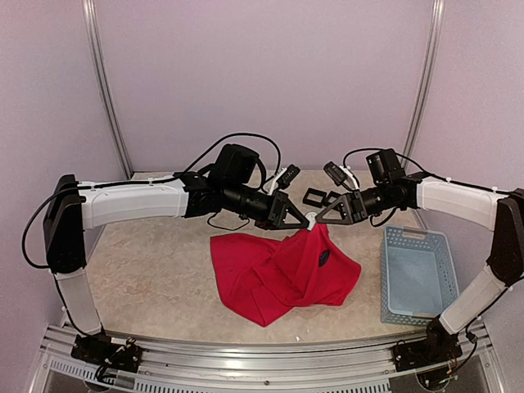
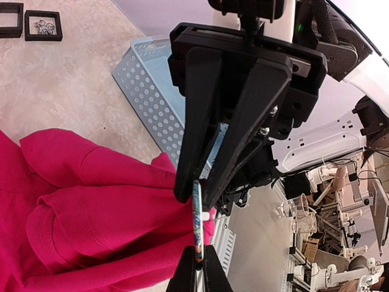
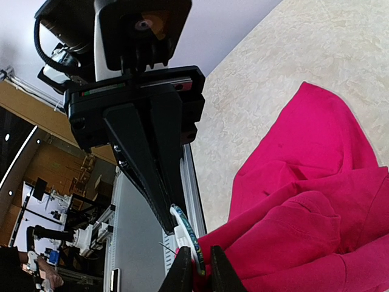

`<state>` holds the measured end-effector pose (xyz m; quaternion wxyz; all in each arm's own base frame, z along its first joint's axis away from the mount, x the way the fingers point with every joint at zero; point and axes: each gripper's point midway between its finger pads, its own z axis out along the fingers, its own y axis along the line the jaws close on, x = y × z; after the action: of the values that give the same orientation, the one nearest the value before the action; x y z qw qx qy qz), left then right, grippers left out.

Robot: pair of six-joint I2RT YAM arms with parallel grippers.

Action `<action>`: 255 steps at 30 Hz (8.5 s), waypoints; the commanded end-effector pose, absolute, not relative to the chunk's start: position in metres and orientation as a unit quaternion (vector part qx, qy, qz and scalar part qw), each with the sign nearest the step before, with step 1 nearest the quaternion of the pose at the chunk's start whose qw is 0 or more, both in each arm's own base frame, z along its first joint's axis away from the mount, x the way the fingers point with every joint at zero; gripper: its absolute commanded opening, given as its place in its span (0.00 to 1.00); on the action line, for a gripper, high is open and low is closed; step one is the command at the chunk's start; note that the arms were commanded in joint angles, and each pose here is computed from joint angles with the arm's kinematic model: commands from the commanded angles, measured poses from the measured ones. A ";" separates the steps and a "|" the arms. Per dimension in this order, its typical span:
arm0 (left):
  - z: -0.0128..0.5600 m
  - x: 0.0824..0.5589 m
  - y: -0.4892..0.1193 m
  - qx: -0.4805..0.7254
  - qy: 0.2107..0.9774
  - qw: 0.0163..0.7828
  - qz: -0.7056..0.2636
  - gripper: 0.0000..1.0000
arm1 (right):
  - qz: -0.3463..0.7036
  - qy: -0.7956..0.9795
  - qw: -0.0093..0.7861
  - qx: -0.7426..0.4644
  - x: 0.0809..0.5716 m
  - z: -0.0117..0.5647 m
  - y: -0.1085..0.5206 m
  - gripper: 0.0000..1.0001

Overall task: Remove the brooch from the garment
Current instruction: Pass from the left arm to the right, then pass from the right arm to the left, then remove the brooch from the crumpled clothing, then close the brooch at the center of the board.

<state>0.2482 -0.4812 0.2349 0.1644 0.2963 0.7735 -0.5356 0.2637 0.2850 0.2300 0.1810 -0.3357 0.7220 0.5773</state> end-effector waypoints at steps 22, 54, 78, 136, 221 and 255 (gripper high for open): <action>0.245 0.248 -0.487 0.308 0.761 0.169 -0.546 0.16 | 0.578 0.711 0.211 -0.340 0.276 0.248 0.287 0.00; 0.202 0.243 -0.503 0.330 0.791 0.181 -0.482 0.00 | 0.442 0.758 0.343 -0.335 0.293 0.259 0.262 0.00; 0.216 0.249 -0.482 0.293 0.800 0.190 -0.488 0.00 | 0.151 0.789 0.408 -0.433 0.298 0.240 0.225 0.00; 0.235 0.258 -0.465 0.297 0.798 0.237 -0.468 0.20 | 0.511 0.711 0.263 -0.405 0.251 0.259 0.311 0.00; 0.181 0.296 -0.392 0.146 0.926 0.256 -0.235 0.00 | 0.343 0.789 0.334 -0.385 0.261 0.188 0.299 0.00; 0.292 0.205 -0.461 0.294 0.752 0.182 -0.561 0.00 | 0.561 0.663 0.276 -0.411 0.208 0.302 0.287 0.66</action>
<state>0.2141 -0.4557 0.2907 0.1959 0.2768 0.7666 -0.5453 0.2159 0.2863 0.2957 0.3136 -0.4063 0.6704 0.5358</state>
